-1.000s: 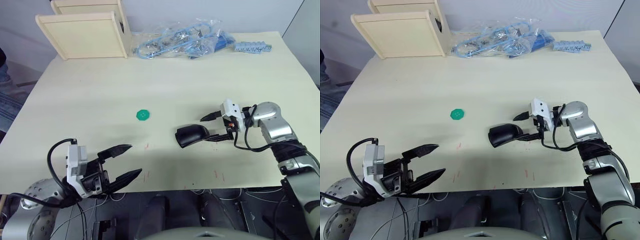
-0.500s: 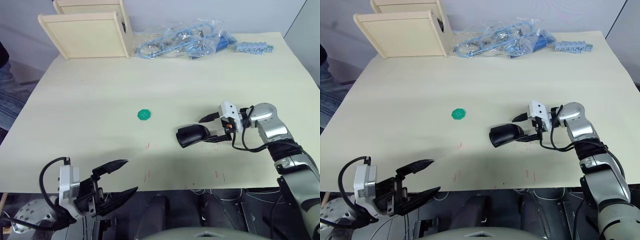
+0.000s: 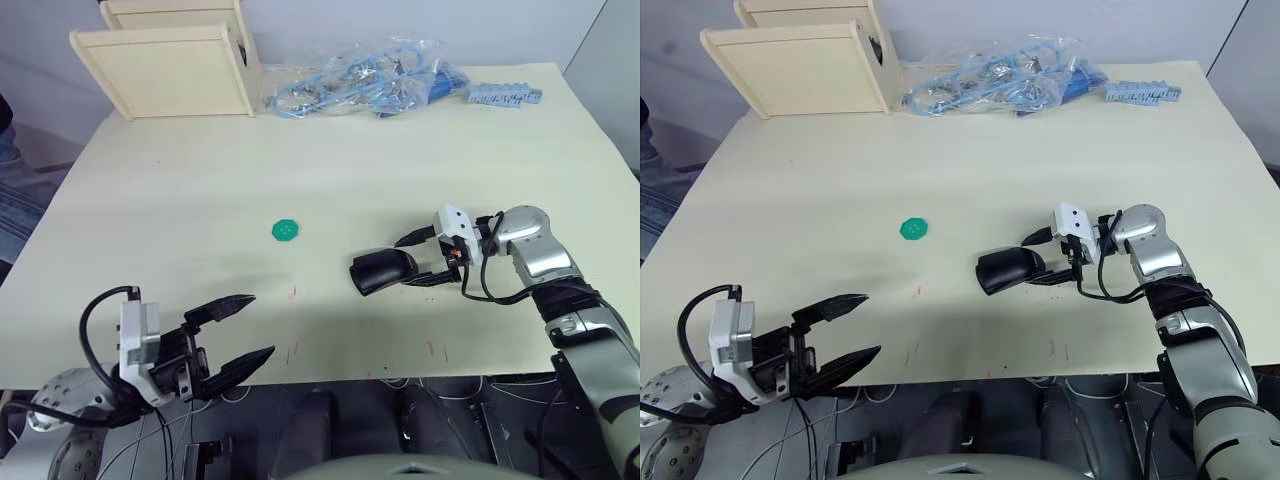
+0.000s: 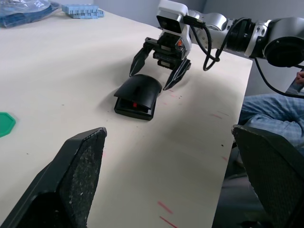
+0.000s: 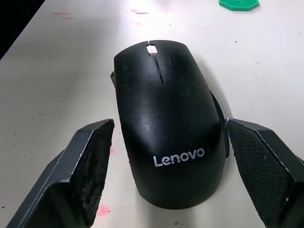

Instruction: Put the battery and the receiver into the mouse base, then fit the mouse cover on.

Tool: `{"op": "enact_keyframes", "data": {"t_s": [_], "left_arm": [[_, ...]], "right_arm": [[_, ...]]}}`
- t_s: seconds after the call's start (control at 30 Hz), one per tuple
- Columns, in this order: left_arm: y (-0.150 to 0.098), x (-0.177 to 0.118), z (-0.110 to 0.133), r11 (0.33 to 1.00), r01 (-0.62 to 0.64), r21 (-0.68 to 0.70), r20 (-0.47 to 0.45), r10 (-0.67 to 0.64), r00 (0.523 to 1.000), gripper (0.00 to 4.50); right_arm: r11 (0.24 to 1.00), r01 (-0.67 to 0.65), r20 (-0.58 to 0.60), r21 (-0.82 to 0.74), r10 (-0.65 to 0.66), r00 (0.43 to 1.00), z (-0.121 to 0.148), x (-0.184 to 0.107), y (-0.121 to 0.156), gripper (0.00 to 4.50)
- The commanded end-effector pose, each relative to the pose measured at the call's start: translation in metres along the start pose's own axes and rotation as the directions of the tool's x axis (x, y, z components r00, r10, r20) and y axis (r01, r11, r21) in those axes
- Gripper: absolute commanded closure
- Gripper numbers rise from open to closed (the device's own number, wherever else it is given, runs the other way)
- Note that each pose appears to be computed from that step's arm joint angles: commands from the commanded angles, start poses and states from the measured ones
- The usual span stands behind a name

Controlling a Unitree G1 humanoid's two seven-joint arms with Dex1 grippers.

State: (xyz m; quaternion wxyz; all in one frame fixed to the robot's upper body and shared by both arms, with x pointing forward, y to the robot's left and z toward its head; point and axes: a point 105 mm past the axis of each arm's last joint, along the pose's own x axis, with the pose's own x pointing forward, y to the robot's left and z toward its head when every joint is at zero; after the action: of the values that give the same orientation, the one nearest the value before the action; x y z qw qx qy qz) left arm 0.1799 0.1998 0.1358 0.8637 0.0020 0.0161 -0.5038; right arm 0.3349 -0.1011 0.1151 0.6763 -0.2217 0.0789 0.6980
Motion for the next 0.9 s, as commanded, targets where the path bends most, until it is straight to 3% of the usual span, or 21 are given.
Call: {"op": "enact_keyframes", "data": {"t_s": [0.03, 0.5, 0.6, 0.9], "left_arm": [[-0.0021, 0.0016, 0.0035, 1.000, 0.013, 0.009, 0.007, -0.013, 1.000, 0.00], [-0.0067, -0.0002, 0.0033, 1.000, 0.010, 0.008, 0.006, -0.011, 1.000, 0.00], [-0.0065, -0.0004, 0.0034, 1.000, 0.009, 0.009, 0.006, -0.009, 1.000, 0.00], [-0.0038, 0.0001, 0.0029, 1.000, 0.007, 0.010, 0.005, -0.007, 1.000, 0.00]], "right_arm": [[0.999, 0.001, 0.009, -0.048, -0.001, 1.000, 0.0108, -0.0022, -0.0043, 0.60], [0.999, 0.000, 0.005, -0.049, 0.001, 1.000, 0.0100, -0.0005, -0.0036, 0.60], [0.998, 0.001, 0.004, -0.056, -0.001, 1.000, 0.0102, -0.0001, -0.0040, 1.38], [0.998, 0.006, 0.001, -0.067, -0.006, 1.000, 0.0105, 0.0006, -0.0061, 1.38]]}}
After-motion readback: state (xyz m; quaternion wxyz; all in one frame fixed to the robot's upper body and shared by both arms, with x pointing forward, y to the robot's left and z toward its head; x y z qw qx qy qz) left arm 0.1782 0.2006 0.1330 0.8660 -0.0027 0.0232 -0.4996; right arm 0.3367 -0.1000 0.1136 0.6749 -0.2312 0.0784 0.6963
